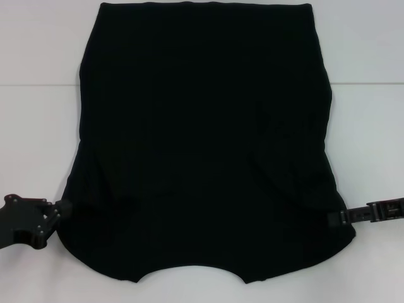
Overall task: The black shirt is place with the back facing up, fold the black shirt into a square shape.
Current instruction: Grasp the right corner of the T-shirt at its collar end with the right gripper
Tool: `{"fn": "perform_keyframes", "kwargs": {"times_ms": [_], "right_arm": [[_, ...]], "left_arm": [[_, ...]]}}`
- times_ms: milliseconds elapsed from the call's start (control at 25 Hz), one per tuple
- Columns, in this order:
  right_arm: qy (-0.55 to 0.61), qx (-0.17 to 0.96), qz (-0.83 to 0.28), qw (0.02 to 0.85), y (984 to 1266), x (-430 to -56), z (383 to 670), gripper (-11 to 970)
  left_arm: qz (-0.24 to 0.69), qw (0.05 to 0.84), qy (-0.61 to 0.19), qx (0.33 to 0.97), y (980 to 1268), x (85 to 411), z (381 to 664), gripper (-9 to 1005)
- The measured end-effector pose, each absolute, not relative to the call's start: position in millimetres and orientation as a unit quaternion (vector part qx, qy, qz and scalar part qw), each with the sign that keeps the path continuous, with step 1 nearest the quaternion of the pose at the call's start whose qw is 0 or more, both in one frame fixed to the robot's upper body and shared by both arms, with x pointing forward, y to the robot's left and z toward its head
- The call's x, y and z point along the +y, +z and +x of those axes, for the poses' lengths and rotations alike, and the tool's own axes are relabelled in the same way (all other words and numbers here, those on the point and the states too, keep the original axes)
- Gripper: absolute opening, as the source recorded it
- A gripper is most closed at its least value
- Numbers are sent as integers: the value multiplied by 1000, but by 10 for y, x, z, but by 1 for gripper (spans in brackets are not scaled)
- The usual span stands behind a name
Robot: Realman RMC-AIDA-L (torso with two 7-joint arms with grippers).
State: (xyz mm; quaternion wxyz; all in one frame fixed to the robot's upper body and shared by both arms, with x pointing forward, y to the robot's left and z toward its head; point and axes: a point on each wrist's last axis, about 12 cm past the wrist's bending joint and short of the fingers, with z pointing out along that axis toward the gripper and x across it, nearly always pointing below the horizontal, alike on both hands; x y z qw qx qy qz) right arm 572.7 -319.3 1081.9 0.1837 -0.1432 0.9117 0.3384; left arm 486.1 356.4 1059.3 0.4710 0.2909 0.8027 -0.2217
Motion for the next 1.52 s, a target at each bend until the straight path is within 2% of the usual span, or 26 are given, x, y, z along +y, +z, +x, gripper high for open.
{"fn": "perform_keyframes", "kwargs": {"times_ms": [560,760,960,1400,1520], "right_arm": [[353,906,-156,175,10833,-3097,5721,794],[339,914,-154,162,10812,-3114,5717,721],[329,920,-147,156,10802,-3104,5732,482],[329,920,-146,158,10804,-3091,5743,45],[328,920,-147,158,10794,-3100,5731,22]], "left_arm": [[293,472,-215,803,10585,3569,4869,5],[294,472,-215,803,10585,3569,4870,5],[290,476,-213,803,10588,3583,4865,5],[285,484,-209,800,10597,3600,4864,6],[285,484,-210,800,10595,3599,4863,6]]}}
